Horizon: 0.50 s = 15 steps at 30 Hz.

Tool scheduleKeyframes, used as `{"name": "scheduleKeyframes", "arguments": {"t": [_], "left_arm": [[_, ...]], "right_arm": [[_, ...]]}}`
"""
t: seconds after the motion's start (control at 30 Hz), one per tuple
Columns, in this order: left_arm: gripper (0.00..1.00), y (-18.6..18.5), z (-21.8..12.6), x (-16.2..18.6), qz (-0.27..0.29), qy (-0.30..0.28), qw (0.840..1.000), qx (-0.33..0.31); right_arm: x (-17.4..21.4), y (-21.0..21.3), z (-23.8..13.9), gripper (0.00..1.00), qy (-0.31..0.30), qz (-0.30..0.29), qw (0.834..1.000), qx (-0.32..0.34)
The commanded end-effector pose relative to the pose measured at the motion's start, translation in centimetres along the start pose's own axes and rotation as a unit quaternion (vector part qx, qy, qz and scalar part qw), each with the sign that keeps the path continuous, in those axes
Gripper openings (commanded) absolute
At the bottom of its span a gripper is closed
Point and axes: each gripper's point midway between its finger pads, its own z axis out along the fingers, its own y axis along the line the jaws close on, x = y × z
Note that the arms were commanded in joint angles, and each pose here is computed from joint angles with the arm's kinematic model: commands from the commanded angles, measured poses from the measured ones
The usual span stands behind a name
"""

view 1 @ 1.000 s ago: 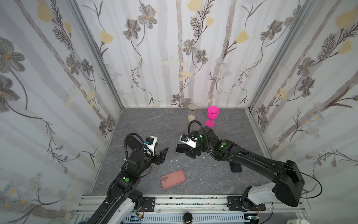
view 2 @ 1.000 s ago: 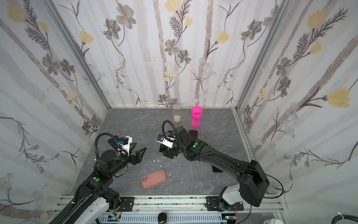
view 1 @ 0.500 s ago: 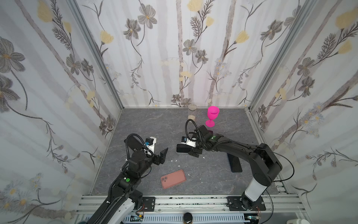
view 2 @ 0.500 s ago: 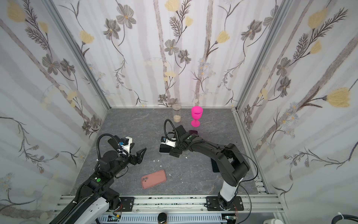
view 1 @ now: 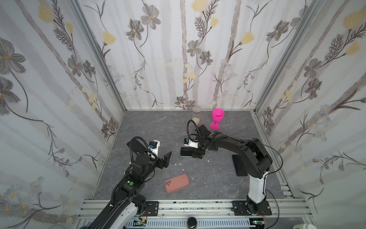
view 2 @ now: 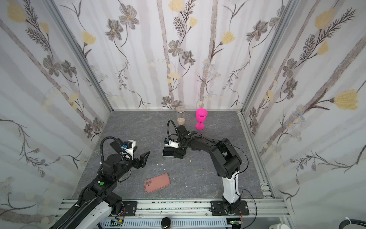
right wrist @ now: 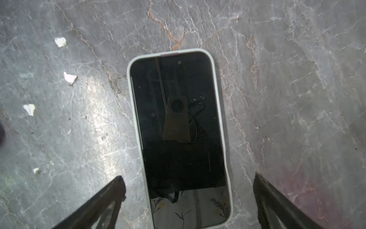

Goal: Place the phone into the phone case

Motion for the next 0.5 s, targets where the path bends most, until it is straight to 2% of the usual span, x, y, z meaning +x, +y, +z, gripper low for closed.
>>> {"name": "scheduleKeyframes", "arguments": {"t": [0.0,0.33,0.47], "left_arm": [[0.90,0.0,0.0,-0.7,0.006,-0.016,1.000,-0.002],[0.90,0.0,0.0,-0.7,0.007,-0.016,1.000,-0.002],[0.90,0.0,0.0,-0.7,0.008,-0.015,1.000,-0.002]], "right_arm": [[0.3,0.6,0.2,1.00,0.008,-0.006,1.000,-0.017],[1.7,0.2,1.5,1.00,0.046,-0.001,0.999,-0.013],[1.9,0.4,1.9,0.95,0.060,0.012,0.998,-0.017]]}}
